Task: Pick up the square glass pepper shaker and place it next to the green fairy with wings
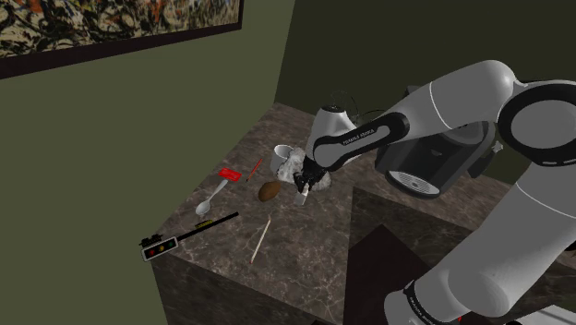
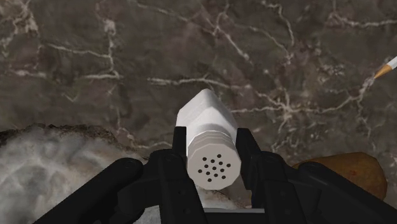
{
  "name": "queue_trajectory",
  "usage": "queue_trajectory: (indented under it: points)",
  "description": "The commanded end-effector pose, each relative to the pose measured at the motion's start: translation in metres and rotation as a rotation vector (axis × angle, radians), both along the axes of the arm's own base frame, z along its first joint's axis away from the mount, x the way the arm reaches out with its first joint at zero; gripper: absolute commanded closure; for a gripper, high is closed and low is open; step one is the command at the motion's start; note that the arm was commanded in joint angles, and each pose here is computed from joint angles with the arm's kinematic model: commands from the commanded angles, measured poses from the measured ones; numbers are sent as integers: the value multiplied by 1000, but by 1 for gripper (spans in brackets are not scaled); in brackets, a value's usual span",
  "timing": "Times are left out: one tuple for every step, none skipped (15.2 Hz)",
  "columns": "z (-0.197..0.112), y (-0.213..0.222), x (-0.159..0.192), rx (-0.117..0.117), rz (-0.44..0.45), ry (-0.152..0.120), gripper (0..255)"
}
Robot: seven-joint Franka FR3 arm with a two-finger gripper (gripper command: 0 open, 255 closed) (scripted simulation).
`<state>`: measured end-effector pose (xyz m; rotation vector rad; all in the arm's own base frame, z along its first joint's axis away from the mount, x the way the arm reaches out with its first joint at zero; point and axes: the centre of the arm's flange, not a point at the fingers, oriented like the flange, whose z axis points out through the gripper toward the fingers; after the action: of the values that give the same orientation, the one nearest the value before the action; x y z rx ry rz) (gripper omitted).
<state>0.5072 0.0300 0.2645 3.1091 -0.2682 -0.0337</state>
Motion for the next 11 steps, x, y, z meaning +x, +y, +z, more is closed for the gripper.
queue_trajectory:
  points:
    - [0,0,0,0,0,0,255]
    - [0,0,0,0,0,0,255]
    - [0,0,0,0,0,0,255]
    - [5,0,0,0,0,0,255]
    - [10,0,0,0,0,0,255]
    - [16,0,0,0,0,0,255]
    - [21,0,0,0,0,0,255]
    - [26,0,0,0,0,0,255]
    - [31,0,0,0,0,0,255]
    - [37,0,0,0,0,0,255]
    - [42,0,0,0,0,0,255]
